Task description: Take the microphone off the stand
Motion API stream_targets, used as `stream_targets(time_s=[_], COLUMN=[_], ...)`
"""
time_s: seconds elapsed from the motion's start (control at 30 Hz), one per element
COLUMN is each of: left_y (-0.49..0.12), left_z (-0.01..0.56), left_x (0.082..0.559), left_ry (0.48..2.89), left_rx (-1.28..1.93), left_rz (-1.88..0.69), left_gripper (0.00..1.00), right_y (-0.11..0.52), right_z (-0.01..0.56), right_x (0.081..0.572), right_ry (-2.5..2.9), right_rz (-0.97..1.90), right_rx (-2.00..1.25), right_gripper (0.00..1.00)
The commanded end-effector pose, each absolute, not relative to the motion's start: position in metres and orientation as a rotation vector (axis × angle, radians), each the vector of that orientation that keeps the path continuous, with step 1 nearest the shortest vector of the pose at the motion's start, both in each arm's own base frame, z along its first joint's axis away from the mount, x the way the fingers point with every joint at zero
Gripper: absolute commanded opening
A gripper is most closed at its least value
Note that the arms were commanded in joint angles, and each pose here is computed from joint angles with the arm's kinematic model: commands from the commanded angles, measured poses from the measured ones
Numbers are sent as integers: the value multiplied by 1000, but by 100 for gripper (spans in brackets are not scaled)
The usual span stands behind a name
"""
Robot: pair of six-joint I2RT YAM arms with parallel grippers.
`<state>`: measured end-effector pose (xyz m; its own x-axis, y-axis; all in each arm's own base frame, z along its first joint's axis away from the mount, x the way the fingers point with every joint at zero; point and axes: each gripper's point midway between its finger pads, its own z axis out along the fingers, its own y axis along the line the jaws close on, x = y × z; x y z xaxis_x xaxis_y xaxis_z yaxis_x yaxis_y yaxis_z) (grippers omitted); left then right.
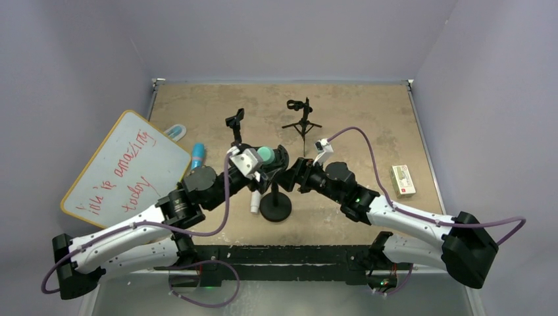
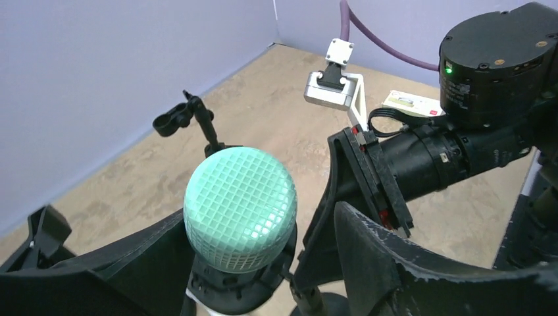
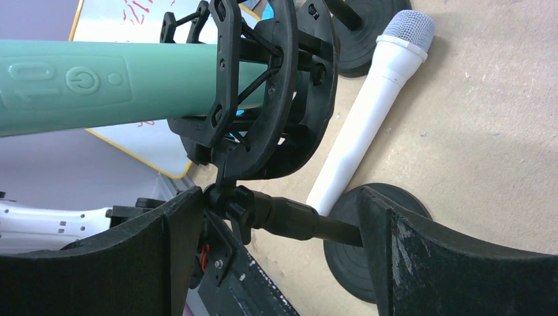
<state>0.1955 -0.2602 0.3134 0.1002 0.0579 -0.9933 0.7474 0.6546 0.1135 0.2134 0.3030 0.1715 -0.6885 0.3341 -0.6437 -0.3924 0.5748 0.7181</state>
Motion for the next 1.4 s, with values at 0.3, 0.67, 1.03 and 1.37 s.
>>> stream_targets(time_s=[0.3, 0.67, 1.03, 1.37], left_y=[-260, -190, -172, -177], left_z=[371, 379, 292, 254], left_x=[198, 192, 211, 235], left_ry=[1213, 1284, 1637, 1841], left_rx=[691, 495, 434, 457], left_rz=[-576, -492, -303, -309], left_gripper=[0, 0, 0, 0], right_y=[281, 282, 280, 282], right_z=[112, 109, 109, 112], right_x=[211, 214, 213, 213], right_ry=[2195, 2208, 2208, 2202], right_rz=[958, 933, 929, 940], right_rx=[-63, -68, -70, -78], right_gripper=[84, 84, 85, 84])
